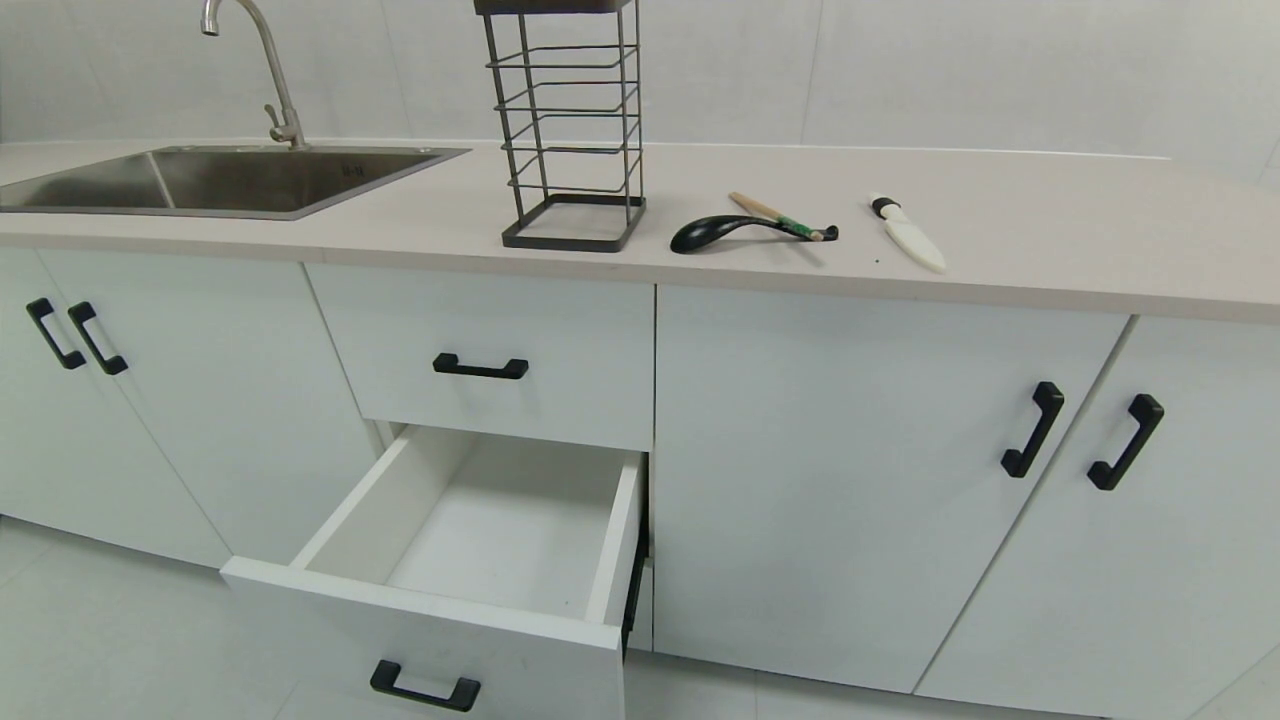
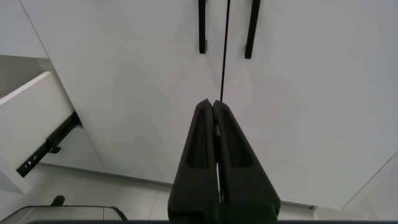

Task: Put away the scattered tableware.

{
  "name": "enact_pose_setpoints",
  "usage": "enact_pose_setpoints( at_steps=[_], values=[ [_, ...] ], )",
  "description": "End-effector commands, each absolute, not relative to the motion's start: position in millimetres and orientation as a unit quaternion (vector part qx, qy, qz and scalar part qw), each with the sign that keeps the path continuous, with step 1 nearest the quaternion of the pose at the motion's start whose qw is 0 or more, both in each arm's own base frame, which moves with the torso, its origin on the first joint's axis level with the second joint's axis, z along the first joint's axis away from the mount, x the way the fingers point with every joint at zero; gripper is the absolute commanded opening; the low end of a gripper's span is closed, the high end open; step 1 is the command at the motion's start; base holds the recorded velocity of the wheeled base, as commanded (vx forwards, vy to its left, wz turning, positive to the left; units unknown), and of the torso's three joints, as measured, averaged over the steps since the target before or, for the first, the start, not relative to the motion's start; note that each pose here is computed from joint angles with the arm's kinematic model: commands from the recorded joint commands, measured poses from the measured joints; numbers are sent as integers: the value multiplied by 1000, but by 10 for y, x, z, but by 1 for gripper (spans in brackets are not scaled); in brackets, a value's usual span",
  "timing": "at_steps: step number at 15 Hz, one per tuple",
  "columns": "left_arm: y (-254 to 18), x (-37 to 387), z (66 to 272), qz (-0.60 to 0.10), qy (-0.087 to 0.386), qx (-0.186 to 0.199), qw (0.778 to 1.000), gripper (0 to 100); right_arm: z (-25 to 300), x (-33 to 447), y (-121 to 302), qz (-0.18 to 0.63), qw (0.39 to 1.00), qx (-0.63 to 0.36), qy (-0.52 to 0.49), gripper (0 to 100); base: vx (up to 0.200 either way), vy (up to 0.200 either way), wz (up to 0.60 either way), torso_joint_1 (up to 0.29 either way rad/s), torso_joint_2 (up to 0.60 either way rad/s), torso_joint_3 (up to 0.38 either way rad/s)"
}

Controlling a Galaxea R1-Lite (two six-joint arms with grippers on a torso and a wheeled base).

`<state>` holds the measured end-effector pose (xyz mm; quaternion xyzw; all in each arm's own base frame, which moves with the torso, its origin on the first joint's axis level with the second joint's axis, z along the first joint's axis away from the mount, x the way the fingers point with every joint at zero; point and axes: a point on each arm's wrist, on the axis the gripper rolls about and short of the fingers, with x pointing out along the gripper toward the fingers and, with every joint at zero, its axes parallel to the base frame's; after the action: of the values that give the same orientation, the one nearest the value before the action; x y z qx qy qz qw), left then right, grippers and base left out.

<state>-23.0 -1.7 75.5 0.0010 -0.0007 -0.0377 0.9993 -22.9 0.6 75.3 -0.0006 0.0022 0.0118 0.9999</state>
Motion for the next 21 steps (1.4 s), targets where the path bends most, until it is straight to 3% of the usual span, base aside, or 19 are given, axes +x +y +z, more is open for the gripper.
enact_pose_setpoints(
  at_steps=[1,7,10,21],
  values=[
    [-17,-229,755,-38,0,2,999,100,753,-228,6,12,1000,-1,3,0,0,0,0,0,0,0],
    [-17,-229,755,-38,0,0,999,100,753,-229,6,12,1000,-1,2,0,0,0,0,0,0,0],
    [-17,-229,755,-38,0,0,999,100,755,-228,6,12,1000,-1,2,0,0,0,600,71,-97,-19],
    [-17,-229,755,-38,0,0,999,100,755,-228,6,12,1000,-1,2,0,0,0,0,72,-32,-28]
  ],
)
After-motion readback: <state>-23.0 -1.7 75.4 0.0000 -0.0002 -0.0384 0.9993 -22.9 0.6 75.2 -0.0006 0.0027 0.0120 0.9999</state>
